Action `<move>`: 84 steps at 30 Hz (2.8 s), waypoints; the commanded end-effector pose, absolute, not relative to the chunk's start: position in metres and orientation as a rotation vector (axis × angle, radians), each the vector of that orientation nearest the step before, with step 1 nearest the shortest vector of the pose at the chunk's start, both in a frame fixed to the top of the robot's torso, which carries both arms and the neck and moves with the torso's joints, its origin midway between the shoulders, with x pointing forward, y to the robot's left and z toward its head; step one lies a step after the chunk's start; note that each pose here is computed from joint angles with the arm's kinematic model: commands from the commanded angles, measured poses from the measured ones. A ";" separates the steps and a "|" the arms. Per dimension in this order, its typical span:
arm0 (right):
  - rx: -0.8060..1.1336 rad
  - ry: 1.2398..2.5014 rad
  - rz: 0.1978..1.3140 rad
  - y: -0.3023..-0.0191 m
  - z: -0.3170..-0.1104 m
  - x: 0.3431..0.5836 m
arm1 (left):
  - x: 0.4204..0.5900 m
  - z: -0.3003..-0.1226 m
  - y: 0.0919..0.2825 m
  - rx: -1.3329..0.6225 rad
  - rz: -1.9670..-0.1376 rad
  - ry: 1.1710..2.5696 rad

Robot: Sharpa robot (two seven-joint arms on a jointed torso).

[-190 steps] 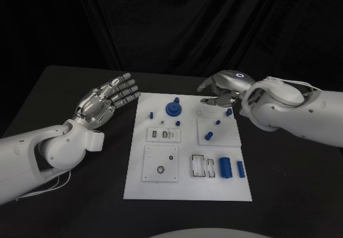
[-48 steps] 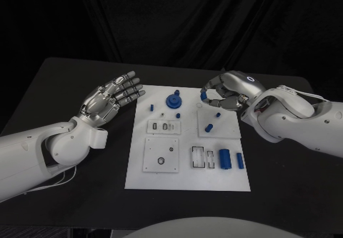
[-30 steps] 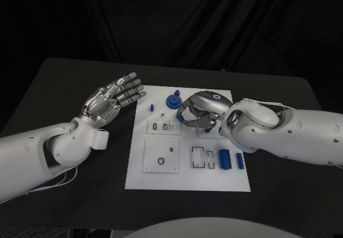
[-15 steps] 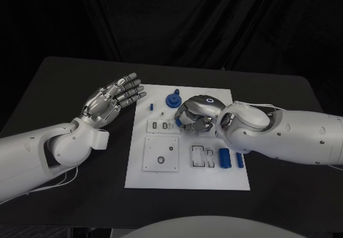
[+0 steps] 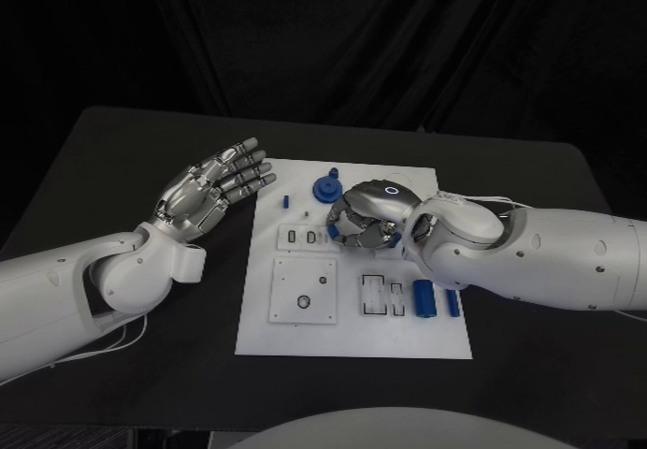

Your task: Assemble the parts on the task board

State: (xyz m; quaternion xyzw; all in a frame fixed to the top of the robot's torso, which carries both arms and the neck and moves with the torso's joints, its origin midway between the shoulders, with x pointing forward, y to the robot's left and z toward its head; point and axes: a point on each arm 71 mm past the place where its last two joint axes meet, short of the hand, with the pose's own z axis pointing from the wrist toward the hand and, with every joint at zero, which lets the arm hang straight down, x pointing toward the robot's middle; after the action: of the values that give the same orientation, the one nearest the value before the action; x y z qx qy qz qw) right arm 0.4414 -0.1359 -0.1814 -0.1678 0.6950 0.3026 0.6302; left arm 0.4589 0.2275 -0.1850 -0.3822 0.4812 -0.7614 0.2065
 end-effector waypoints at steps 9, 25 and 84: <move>-0.390 1.639 0.653 -0.134 -0.189 0.442 | 0.458 -0.182 0.227 -1.033 -2.169 1.273; -0.395 1.658 0.641 -0.134 -0.191 0.442 | 0.458 -0.183 0.227 -1.037 -2.169 1.282; -0.242 1.344 0.854 -0.213 -0.157 0.438 | 0.469 -0.150 0.207 -0.685 -1.509 1.521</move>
State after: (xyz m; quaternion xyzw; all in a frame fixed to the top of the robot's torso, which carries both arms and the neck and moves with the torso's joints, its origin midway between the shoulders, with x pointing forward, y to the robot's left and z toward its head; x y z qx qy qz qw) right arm 0.4355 -0.2108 -0.1534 -0.1250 0.5850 0.3831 0.7038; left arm 0.4683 0.2108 -0.1483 -0.3175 0.5651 -0.6414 0.4106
